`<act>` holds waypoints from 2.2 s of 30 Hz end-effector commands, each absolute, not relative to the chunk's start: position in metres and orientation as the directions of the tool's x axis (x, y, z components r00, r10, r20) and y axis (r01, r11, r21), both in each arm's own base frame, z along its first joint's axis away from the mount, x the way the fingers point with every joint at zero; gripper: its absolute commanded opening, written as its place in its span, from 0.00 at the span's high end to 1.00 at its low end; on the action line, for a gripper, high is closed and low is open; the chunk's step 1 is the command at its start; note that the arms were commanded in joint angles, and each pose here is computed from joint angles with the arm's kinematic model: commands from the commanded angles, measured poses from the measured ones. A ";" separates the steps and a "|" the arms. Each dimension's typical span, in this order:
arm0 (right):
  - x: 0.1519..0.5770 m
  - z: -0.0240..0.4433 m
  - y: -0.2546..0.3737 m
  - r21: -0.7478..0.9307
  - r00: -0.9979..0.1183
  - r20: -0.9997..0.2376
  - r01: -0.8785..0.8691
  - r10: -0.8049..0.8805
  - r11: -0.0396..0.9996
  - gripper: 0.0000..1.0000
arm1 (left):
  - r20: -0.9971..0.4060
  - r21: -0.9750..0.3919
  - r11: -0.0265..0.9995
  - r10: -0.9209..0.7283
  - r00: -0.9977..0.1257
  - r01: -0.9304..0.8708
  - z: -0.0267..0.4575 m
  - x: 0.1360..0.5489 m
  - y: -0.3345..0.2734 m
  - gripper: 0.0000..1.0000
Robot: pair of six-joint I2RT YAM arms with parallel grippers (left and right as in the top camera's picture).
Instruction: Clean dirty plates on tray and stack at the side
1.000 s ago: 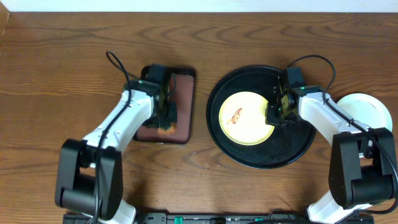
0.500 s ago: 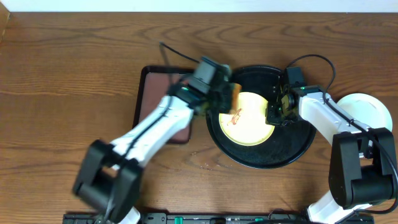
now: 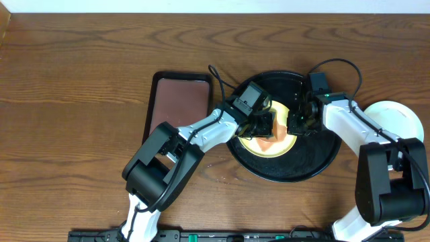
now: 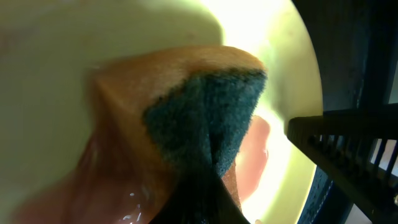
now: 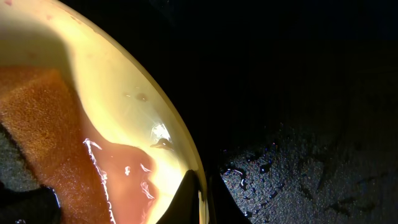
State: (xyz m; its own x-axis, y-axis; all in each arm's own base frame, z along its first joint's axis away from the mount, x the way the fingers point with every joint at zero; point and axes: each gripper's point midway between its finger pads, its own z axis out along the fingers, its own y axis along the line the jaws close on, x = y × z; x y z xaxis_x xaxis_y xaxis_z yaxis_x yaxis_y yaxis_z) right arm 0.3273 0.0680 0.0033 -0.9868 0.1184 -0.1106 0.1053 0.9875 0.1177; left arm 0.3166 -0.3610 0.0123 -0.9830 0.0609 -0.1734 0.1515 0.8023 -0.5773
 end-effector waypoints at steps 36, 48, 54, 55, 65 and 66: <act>0.313 -0.009 0.057 0.045 -0.993 -0.065 0.092 0.095 0.995 0.99 | -0.305 -0.401 0.892 0.088 -0.948 0.211 0.002 0.334 -0.379 0.93; 0.313 -0.009 0.057 0.045 -0.993 -0.064 0.092 0.094 0.995 0.99 | -0.294 -0.376 0.905 0.089 -0.952 0.201 -0.019 0.359 -0.351 0.92; 0.312 -0.009 0.057 0.043 -0.994 -0.061 0.085 0.087 0.995 0.99 | -0.255 -0.304 0.948 0.018 -0.967 0.097 -0.024 0.388 -0.288 0.93; 0.312 -0.009 0.057 0.044 -0.994 -0.061 0.085 0.087 0.995 0.99 | -0.244 -0.259 0.963 0.004 -0.970 0.069 -0.025 0.390 -0.273 0.93; 0.312 -0.009 0.057 0.044 -0.994 -0.062 0.086 0.088 0.995 0.99 | -0.192 -0.047 0.998 0.026 -0.981 0.036 0.016 0.363 -0.231 0.93; 0.312 -0.009 0.057 0.044 -0.994 -0.062 0.086 0.088 0.995 0.99 | -0.174 -0.040 0.999 0.029 -0.984 0.036 0.019 0.355 -0.231 0.93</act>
